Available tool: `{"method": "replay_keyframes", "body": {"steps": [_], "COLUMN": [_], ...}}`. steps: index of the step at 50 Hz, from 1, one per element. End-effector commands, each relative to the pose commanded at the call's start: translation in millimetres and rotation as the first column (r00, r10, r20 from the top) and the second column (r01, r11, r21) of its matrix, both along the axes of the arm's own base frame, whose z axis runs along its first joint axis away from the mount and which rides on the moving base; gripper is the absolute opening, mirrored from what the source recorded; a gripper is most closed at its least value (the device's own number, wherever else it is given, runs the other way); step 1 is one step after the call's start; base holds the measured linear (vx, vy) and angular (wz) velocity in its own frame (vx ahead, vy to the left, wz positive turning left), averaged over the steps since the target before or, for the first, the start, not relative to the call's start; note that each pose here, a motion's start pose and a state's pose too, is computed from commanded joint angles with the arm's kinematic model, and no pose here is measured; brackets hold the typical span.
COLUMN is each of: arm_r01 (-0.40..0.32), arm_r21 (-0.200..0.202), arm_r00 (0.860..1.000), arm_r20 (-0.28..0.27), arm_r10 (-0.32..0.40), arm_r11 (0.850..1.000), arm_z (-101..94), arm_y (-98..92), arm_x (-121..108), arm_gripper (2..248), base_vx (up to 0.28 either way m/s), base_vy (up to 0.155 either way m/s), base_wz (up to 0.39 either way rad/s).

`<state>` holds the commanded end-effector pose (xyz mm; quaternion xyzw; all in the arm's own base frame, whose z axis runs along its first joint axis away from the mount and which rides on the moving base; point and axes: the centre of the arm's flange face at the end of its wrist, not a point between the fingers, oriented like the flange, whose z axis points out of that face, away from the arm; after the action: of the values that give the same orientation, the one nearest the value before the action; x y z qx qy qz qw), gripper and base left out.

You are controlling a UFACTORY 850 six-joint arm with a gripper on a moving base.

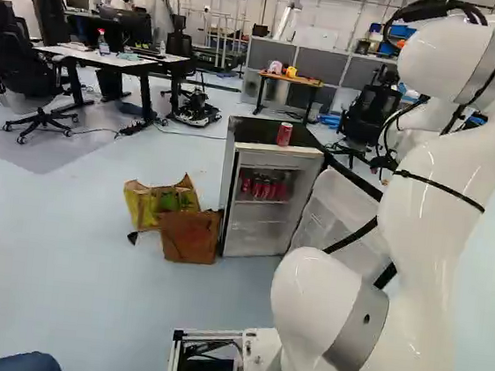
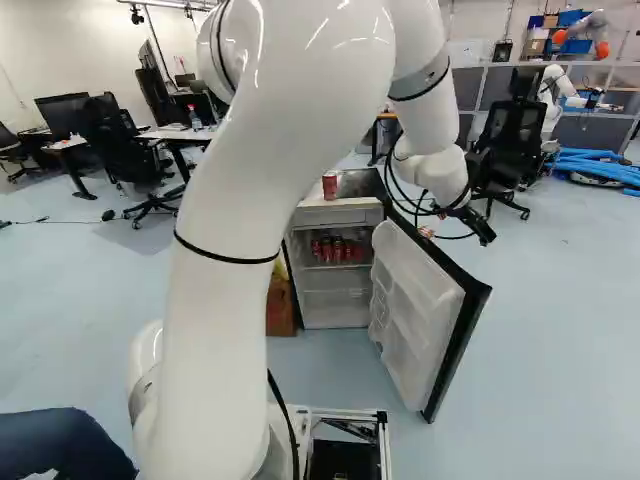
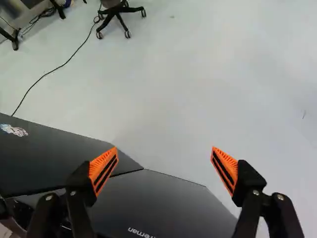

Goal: Grab a drink from the fridge

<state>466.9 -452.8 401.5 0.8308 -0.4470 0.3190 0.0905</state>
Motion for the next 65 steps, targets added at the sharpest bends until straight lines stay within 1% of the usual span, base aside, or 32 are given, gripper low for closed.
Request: {"method": "replay_keyframes", "body": {"steps": [12,26,41,47,65], "arm_r01": [-0.001,0.004,0.015,0.018,0.023], "arm_r21": [0.046,0.114,0.183,0.198,0.216], "arm_r00": [0.999,0.993,0.982,0.979,0.975], "arm_r20": [-0.048,-0.117,-0.189,-0.204,-0.222], "arm_r10": [0.003,0.009,0.02,0.023,0.027], "arm_r11": [0.999,0.994,0.983,0.98,0.976], "arm_z": [-6.5,-11.2,-15.4,-16.1,-16.3], "arm_y": [-8.7,-3.9,1.8,3.1,9.6], "arm_x": [11.0,6.2,0.3,-1.0,-8.2], "arm_gripper": [247,247,247,247,247], "base_vx": [0.0,0.0,0.0,0.0,0.0], "base_vy": [0.0,0.0,0.0,0.0,0.0], "base_wz": [0.0,0.0,0.0,0.0,0.0]}}
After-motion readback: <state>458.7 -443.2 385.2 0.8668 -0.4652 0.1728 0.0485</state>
